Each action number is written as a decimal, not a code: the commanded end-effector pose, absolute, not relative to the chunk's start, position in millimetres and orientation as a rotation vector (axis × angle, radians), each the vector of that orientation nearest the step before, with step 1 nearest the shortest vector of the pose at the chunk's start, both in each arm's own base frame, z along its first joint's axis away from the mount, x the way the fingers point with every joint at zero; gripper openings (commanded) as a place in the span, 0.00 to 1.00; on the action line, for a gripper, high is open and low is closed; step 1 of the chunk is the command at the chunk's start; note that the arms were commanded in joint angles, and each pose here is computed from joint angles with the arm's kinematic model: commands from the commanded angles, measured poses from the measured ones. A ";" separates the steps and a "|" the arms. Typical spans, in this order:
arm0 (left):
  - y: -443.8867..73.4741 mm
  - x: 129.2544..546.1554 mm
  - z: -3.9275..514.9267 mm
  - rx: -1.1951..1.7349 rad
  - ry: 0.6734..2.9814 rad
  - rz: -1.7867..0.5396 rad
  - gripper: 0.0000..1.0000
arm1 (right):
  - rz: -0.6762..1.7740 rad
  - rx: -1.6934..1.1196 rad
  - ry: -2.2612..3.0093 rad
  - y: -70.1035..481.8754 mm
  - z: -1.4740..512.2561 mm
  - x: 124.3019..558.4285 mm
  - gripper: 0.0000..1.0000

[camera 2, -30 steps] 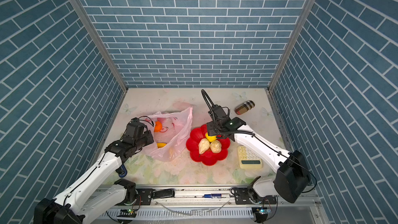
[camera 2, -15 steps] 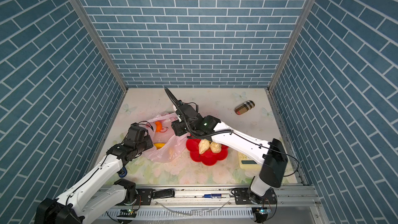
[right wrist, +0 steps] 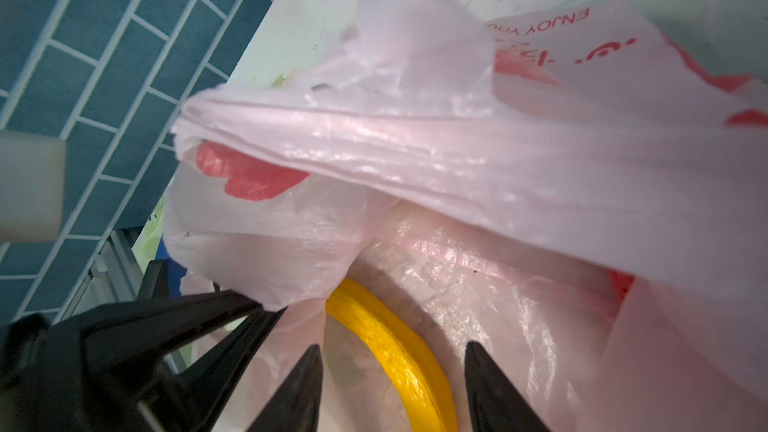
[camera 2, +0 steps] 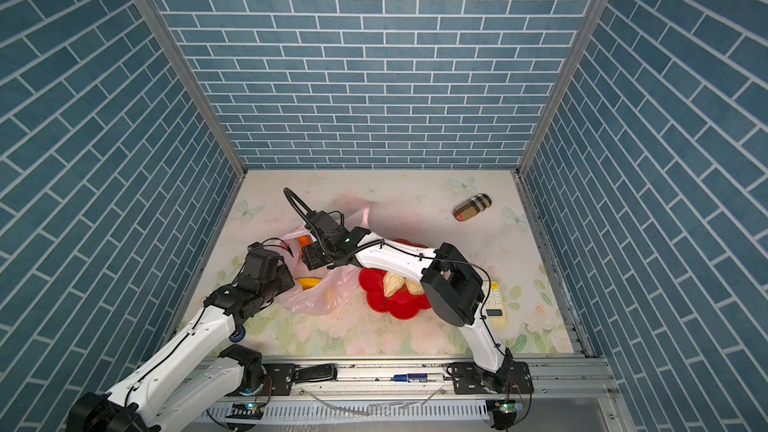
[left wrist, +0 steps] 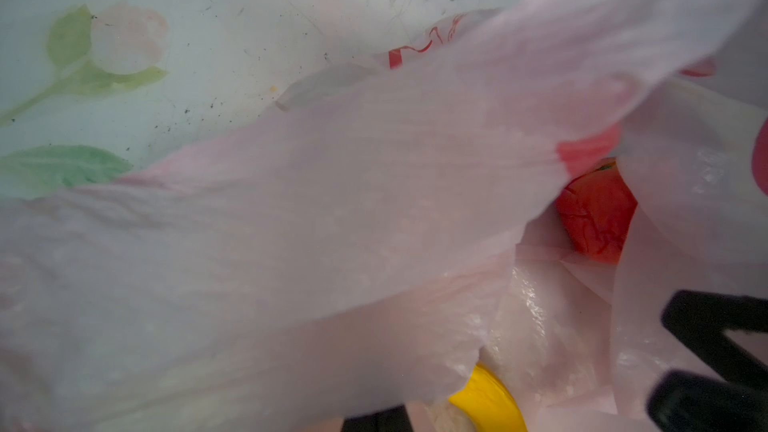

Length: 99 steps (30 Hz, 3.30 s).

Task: Take the fake fruits out of the plastic bag
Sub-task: 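Move the right gripper back over the bag and lower it inside, then close the right gripper on the orange fruit while the left holds the bag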

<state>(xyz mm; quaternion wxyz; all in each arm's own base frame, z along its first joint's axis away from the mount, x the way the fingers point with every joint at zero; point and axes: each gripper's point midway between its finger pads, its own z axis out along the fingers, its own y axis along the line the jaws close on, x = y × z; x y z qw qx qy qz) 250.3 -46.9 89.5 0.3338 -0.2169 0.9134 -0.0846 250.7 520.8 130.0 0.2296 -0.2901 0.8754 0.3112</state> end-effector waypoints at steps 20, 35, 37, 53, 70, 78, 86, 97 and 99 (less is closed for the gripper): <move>-49.3 264.3 127.6 -0.515 2.341 -0.223 0.05 | 1.009 -0.610 2.366 574.0 84.1 307.0 0.70; -59.6 266.0 121.1 -0.493 2.350 -0.294 0.05 | 1.071 -0.472 2.318 584.7 64.2 321.3 0.73; -60.9 266.3 120.7 -0.488 2.351 -0.301 0.05 | 1.066 -0.458 2.326 587.1 61.2 323.9 0.73; -63.6 267.5 122.0 -0.462 2.354 -0.310 0.05 | 0.990 -0.368 2.375 591.6 41.6 339.6 0.73; -61.2 266.4 126.2 -0.457 2.349 -0.294 0.05 | 0.939 -0.321 2.403 587.2 27.0 346.0 0.57; -56.5 270.7 128.2 -0.473 2.330 -0.260 0.05 | 0.995 -0.366 2.381 581.0 42.1 334.8 0.36; -50.2 281.4 134.2 -0.517 2.259 -0.238 0.05 | 1.039 -0.479 2.397 556.3 85.2 304.0 0.30; -50.1 287.2 134.3 -0.556 2.223 -0.258 0.05 | 1.035 -0.620 2.419 520.6 128.8 268.2 0.29; -49.1 286.1 133.9 -0.565 2.220 -0.257 0.05 | 1.054 -0.641 2.423 517.0 135.9 262.3 0.29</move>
